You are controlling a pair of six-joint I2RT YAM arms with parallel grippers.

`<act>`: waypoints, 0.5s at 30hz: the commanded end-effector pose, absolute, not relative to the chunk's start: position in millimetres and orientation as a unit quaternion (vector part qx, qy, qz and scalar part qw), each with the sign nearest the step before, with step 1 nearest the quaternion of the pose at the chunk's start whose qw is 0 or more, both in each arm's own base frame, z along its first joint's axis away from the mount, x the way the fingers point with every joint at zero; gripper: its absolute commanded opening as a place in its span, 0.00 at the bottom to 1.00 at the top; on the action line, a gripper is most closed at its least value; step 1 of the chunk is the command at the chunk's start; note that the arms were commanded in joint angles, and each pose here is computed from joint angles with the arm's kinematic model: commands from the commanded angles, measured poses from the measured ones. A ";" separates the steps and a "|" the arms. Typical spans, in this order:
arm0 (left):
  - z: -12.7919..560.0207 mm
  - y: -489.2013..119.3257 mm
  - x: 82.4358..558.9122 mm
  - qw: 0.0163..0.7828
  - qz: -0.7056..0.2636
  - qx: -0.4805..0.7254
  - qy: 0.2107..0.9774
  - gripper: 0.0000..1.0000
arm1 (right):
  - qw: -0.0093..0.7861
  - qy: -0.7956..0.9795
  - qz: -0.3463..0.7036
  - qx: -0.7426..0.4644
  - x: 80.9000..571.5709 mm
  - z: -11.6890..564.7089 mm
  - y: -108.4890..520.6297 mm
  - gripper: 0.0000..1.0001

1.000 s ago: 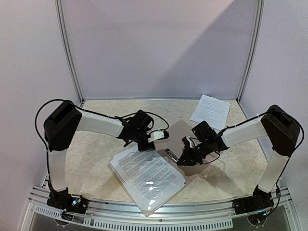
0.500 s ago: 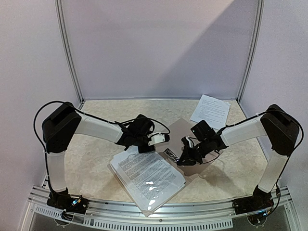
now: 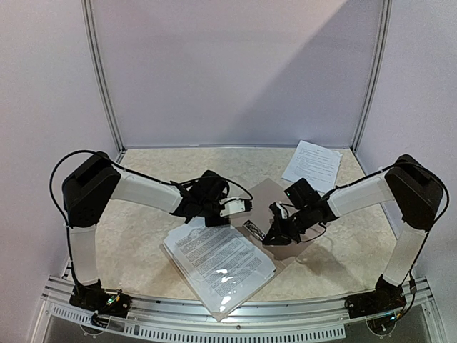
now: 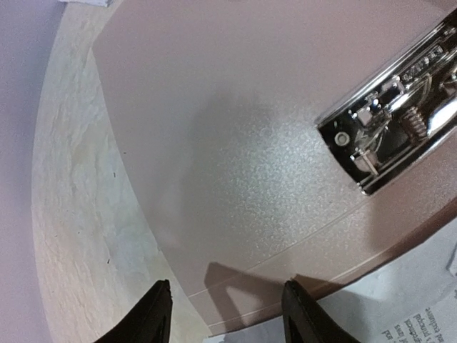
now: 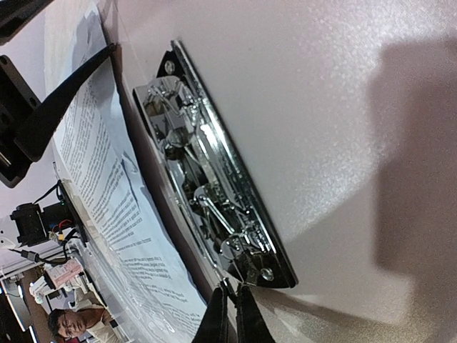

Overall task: Put the files into the folder
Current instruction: Open the spring clip on the folder with some files.

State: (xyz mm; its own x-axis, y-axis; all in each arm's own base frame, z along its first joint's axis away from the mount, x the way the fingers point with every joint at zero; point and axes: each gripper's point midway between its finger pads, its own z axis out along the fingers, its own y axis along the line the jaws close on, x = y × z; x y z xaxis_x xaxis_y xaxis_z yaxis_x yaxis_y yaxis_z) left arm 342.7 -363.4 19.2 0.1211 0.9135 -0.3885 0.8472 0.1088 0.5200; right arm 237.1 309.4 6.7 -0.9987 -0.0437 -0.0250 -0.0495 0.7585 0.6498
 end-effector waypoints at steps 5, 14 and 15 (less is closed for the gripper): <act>-12.7 -351.6 297.1 0.230 -0.003 0.722 0.653 0.57 | -0.035 0.985 0.160 0.050 220.6 -74.6 223.8 0.04; 17.7 -396.9 288.4 0.202 -0.091 0.792 0.568 0.57 | -0.045 0.982 0.176 0.046 230.1 -75.1 222.6 0.04; 14.9 -399.9 289.4 0.200 -0.092 0.800 0.558 0.55 | -0.046 0.982 0.179 0.042 231.7 -74.8 223.6 0.04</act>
State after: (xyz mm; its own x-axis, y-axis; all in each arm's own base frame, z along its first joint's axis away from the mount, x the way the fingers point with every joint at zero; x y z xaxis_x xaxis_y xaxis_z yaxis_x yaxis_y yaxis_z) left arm 317.2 -396.6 33.6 0.2562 0.8852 -0.3882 0.9340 -0.1233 0.3353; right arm 255.3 308.6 8.1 -0.9981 -0.0520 -0.0341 -0.0612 0.7216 0.6896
